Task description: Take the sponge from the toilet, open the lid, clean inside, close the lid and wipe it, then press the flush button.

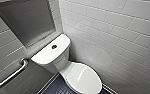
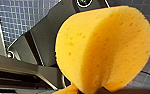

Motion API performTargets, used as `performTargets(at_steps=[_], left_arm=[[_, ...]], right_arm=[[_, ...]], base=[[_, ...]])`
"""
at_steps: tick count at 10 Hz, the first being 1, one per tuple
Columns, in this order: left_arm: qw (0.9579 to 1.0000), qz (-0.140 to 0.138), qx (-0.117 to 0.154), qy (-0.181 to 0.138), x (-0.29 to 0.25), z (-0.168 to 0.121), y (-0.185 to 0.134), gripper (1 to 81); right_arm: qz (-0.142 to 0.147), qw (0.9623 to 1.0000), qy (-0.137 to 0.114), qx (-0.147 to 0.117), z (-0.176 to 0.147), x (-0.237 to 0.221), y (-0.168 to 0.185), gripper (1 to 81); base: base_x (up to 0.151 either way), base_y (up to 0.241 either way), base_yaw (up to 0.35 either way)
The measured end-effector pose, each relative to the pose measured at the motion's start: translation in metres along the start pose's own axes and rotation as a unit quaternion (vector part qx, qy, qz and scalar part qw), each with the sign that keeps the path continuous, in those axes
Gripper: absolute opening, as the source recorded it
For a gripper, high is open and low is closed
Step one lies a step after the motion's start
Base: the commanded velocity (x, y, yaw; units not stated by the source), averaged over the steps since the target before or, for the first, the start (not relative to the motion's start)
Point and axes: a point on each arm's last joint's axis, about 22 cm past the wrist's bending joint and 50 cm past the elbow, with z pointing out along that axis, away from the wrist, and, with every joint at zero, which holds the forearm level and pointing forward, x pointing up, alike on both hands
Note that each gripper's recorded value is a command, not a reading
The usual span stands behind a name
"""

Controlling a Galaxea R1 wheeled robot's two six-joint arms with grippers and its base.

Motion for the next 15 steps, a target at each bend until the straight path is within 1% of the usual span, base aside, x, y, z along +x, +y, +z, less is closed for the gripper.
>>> performTargets(at_steps=[1, 3, 4, 6, 7, 8, 10, 12, 13, 15], left_arm=[[0.9999, -0.006, -0.01, -0.001, 0.001, 0.001, 0.011, 81.1], [0.9998, -0.011, -0.014, -0.003, -0.002, 0.001, 0.014, 81.1], [0.9999, -0.007, -0.014, 0.001, 0.003, 0.002, 0.014, 81.1], [0.9998, 0.002, -0.016, 0.012, 0.018, 0.01, 0.011, 81.1], [0.9997, 0.002, -0.02, 0.016, 0.027, 0.016, 0.011, 81.1], [0.9994, 0.001, -0.025, 0.022, 0.037, 0.022, 0.014, 81.1], [0.9985, 0.011, -0.037, 0.039, 0.066, 0.028, 0.021, 81.1], [0.9977, 0.015, -0.048, 0.045, 0.077, 0.038, 0.025, 81.1], [0.9976, 0.022, -0.052, 0.041, 0.078, 0.046, 0.027, 81.1], [0.9962, 0.046, -0.072, 0.017, 0.08, 0.075, 0.045, 81.1]], right_arm=[[0.0, 1.0, -0.006, -0.004, 0.0, -0.009, 0.003, 1.0], [-0.006, 1.0, 0.002, -0.003, 0.001, -0.002, 0.0, 1.0], [-0.008, 1.0, 0.006, 0.0, 0.005, 0.004, 0.0, 1.0], [-0.015, 0.9997, 0.017, 0.006, 0.022, 0.021, -0.003, 1.0], [-0.017, 0.9996, 0.021, 0.009, 0.031, 0.029, -0.004, 1.0], [-0.021, 0.9993, 0.027, 0.012, 0.039, 0.039, -0.004, 1.0], [-0.028, 0.9988, 0.035, 0.017, 0.055, 0.054, -0.004, 1.0], [-0.036, 0.9981, 0.043, 0.023, 0.072, 0.07, -0.005, 1.0], [-0.038, 0.9977, 0.051, 0.025, 0.077, 0.075, -0.003, 1.0], [-0.024, 0.9967, 0.072, 0.029, 0.087, 0.079, 0.006, 1.0]], base=[[0.0, 0.0, 0.0], [0.0, 0.0, 0.0], [0.0, 0.0, 0.0], [0.0, 0.0, 0.0], [0.0, 0.0, 0.0], [0.0, 0.0, 0.0], [0.0, 0.0, 0.0], [0.0, 0.0, 0.0], [0.0, 0.0, 0.0], [0.0, 0.0, 0.0]])
